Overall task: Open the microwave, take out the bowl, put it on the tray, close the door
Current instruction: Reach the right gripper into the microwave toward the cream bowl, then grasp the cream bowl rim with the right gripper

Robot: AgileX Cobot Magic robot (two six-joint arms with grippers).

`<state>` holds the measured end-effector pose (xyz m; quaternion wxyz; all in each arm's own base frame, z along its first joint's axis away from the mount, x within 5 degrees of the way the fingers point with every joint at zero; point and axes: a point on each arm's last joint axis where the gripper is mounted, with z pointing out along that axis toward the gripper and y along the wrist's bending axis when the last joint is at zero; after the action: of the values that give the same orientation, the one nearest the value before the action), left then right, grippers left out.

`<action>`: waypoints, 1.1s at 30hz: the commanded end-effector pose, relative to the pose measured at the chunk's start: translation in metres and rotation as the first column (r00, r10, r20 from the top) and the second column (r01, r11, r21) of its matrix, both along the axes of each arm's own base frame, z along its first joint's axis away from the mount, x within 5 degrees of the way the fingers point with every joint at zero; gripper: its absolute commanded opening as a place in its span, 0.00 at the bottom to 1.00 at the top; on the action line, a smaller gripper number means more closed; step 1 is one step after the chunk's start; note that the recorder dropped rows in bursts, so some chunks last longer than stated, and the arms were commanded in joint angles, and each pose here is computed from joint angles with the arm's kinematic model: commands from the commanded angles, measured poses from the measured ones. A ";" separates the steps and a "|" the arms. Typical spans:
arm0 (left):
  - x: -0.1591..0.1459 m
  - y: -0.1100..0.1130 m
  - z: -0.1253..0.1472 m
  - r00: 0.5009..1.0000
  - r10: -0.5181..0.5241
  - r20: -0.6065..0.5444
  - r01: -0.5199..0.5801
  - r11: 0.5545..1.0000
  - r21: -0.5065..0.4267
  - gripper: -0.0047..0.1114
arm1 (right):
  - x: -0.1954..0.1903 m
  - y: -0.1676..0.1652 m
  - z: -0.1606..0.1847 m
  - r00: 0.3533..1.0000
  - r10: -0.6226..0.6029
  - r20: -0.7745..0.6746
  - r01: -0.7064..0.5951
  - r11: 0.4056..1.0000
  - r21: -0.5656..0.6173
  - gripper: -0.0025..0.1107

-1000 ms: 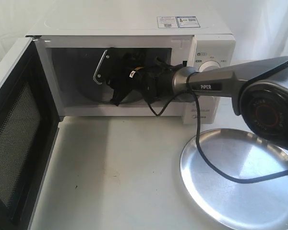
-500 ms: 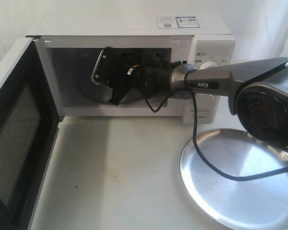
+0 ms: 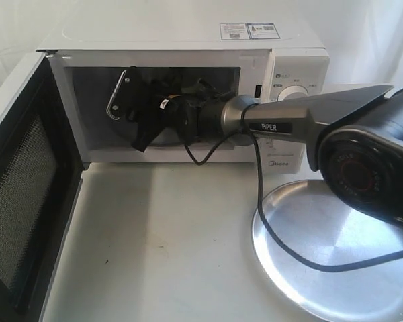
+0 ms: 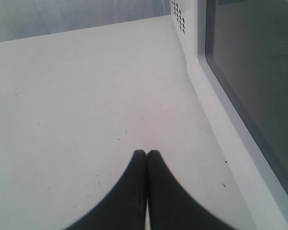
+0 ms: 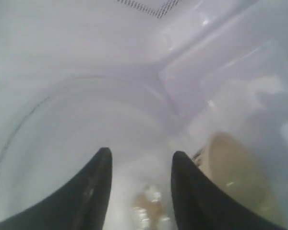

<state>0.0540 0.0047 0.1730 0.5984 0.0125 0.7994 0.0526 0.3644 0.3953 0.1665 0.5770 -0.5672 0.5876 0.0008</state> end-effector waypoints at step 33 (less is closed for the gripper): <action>0.000 0.000 0.001 1.000 0.001 0.005 -0.001 1.000 -0.010 0.04 | 0.005 0.001 -0.013 0.991 -0.060 0.120 0.063 0.998 -0.016 0.50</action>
<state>0.0540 0.0047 0.1730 0.5984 0.0125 0.7994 0.0526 0.3667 0.3986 0.1488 0.5964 -0.5623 0.5715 -0.0395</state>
